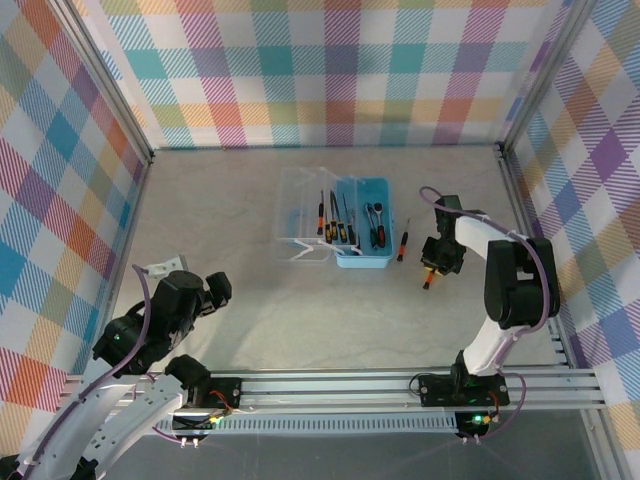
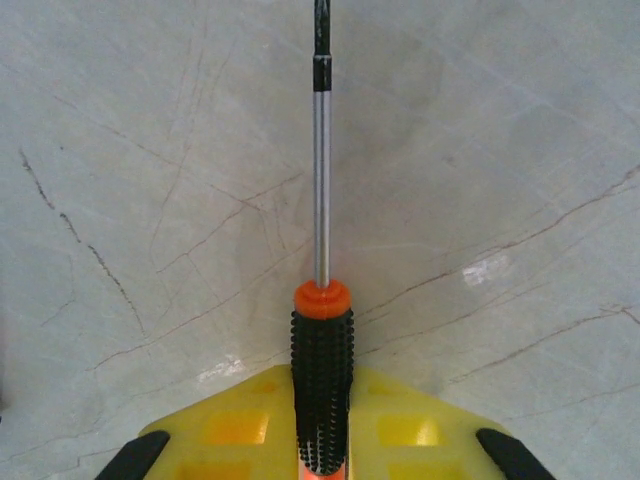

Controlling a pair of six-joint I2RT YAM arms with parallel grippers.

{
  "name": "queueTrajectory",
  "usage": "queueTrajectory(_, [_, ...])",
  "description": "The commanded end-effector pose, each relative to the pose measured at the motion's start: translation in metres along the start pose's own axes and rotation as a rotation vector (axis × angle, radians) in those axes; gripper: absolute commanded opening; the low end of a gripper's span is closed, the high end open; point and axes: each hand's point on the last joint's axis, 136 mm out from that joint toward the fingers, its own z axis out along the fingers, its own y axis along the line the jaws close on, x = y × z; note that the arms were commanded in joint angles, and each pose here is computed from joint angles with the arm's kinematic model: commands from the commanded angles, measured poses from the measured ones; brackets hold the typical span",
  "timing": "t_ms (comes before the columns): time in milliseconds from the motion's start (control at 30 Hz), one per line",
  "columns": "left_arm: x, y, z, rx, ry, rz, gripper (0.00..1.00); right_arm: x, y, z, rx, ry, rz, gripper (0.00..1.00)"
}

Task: Pack the tool kit

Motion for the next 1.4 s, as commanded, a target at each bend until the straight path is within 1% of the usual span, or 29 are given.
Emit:
queueTrajectory(0, [0.003, 0.001, 0.003, -0.010, 0.006, 0.001, 1.00, 0.004, 0.012, -0.003, -0.077, -0.006, -0.005, 0.16])
queueTrajectory(133, [0.003, 0.001, 0.004, -0.012, 0.005, 0.000, 1.00, 0.005, 0.021, -0.017, -0.141, -0.027, -0.020, 0.16])
queueTrajectory(333, [0.004, 0.000, 0.005, -0.015, 0.014, 0.004, 1.00, 0.002, 0.030, -0.050, -0.207, -0.091, -0.047, 0.16])
queueTrajectory(533, [0.004, -0.001, 0.006, -0.014, 0.019, 0.009, 1.00, 0.001, 0.062, -0.088, -0.326, -0.148, -0.084, 0.14])
queueTrajectory(733, [0.004, -0.002, 0.006, -0.024, 0.033, 0.022, 1.00, 0.006, 0.117, -0.136, -0.400, -0.203, -0.213, 0.14])
queueTrajectory(867, [0.003, -0.001, 0.004, -0.011, 0.020, 0.016, 1.00, 0.015, 0.162, -0.161, -0.447, -0.224, -0.313, 0.14])
queueTrajectory(1000, [0.002, 0.000, 0.003, -0.006, 0.010, 0.010, 1.00, 0.026, 0.207, -0.170, -0.486, -0.210, -0.383, 0.14])
queueTrajectory(1200, [0.002, -0.001, 0.002, -0.006, 0.011, 0.011, 1.00, 0.046, 0.280, -0.170, -0.520, -0.177, -0.494, 0.14])
queueTrajectory(1367, [0.001, 0.000, 0.001, -0.004, 0.005, 0.008, 1.00, 0.048, 0.314, -0.165, -0.535, -0.165, -0.523, 0.15])
